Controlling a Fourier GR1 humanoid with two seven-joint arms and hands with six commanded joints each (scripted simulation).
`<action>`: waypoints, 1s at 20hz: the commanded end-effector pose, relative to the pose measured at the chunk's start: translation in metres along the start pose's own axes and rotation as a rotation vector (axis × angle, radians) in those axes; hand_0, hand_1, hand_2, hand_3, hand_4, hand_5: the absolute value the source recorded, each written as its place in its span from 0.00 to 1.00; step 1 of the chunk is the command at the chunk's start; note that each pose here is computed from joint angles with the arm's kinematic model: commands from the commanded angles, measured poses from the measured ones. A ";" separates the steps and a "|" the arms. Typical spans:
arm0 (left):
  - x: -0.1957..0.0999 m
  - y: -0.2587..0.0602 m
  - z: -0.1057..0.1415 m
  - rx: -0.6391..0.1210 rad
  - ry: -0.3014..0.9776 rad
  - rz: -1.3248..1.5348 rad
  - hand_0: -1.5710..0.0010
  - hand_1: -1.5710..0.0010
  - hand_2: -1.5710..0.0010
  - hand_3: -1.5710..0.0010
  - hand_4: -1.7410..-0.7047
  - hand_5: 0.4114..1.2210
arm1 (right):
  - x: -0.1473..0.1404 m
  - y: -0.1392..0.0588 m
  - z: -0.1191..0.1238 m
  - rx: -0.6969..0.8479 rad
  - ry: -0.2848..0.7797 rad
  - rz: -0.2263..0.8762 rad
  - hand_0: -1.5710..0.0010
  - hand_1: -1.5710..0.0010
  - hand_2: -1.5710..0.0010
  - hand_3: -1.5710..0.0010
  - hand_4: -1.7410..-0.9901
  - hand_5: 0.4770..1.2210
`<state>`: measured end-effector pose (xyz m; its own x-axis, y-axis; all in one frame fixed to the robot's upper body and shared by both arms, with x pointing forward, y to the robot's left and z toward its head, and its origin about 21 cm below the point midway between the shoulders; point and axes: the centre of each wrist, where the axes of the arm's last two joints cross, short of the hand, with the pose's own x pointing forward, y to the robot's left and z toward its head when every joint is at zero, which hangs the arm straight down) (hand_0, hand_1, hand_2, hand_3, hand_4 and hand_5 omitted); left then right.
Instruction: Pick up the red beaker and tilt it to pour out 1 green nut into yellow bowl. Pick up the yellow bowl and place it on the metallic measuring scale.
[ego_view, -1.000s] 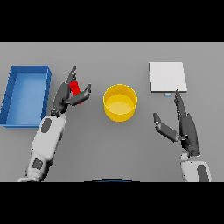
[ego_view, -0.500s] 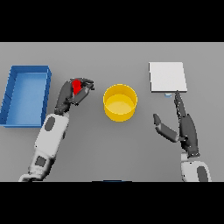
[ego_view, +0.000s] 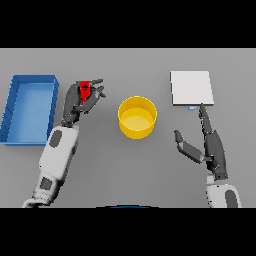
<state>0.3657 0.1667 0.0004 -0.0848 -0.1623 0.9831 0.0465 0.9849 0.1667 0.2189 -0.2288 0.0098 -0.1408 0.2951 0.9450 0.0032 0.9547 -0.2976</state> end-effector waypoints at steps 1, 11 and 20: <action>0.005 -0.001 -0.001 -0.010 -0.016 -0.020 0.02 0.02 0.02 0.02 0.03 0.87 | -0.001 0.002 0.003 0.001 -0.001 0.001 1.00 1.00 1.00 1.00 0.64 0.24; 0.057 0.000 -0.010 -0.204 -0.016 -0.443 0.00 0.00 0.00 0.01 0.01 0.86 | 0.001 0.002 0.002 -0.004 0.005 0.025 1.00 1.00 1.00 1.00 0.65 0.27; 0.081 -0.022 -0.025 -0.307 -0.068 -1.043 0.00 0.00 0.00 0.00 0.00 0.91 | 0.006 0.003 0.004 0.010 0.012 0.004 1.00 1.00 1.00 1.00 0.64 0.29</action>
<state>0.3825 0.1308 0.0786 -0.2815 -0.8958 0.3441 0.1658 0.3078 0.9369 0.2142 -0.2242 0.0144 -0.1306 0.2989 0.9453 -0.0061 0.9532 -0.3023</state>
